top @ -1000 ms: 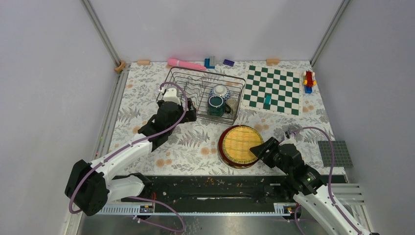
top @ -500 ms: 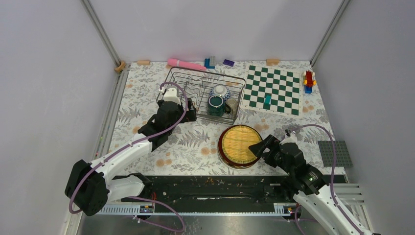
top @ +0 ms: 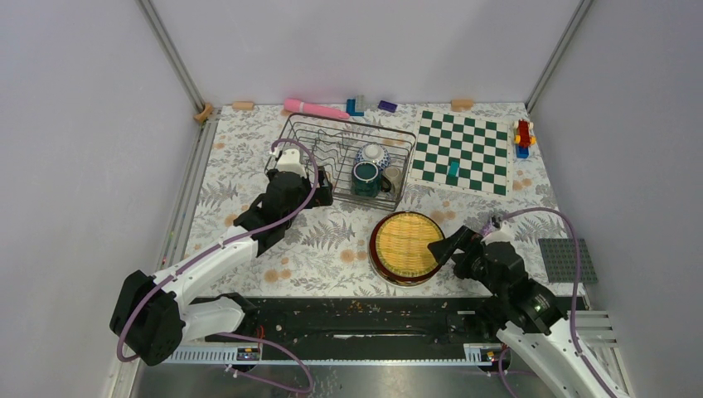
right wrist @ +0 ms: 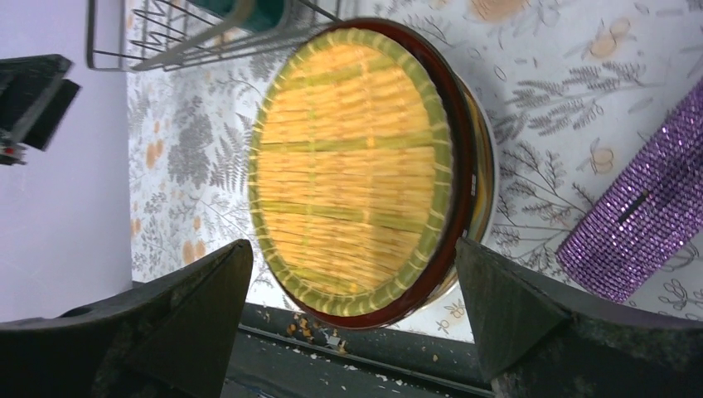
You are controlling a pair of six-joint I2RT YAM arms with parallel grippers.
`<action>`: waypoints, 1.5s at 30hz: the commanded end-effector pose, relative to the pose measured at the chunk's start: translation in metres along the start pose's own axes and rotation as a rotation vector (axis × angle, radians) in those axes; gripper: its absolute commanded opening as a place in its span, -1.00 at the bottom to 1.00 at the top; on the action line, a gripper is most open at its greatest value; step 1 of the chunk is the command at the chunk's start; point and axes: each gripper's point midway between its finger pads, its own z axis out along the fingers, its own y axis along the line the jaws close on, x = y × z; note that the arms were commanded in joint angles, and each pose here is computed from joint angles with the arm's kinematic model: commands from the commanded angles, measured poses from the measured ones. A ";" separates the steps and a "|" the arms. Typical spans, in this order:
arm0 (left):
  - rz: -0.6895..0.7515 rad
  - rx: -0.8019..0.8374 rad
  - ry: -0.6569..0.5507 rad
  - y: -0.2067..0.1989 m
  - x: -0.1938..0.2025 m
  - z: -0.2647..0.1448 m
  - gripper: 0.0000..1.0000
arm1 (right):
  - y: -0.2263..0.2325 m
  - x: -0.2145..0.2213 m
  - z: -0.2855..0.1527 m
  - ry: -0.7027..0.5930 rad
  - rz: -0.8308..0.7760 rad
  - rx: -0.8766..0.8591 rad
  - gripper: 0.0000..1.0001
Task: Unload the mixed dishes from the dish rack
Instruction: Place the plate at the center of the board, then pick up the cup from the dish rack.
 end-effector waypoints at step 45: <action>-0.124 -0.075 -0.165 0.034 -0.027 -0.059 0.98 | 0.174 -0.059 0.277 0.445 -0.961 -0.017 0.99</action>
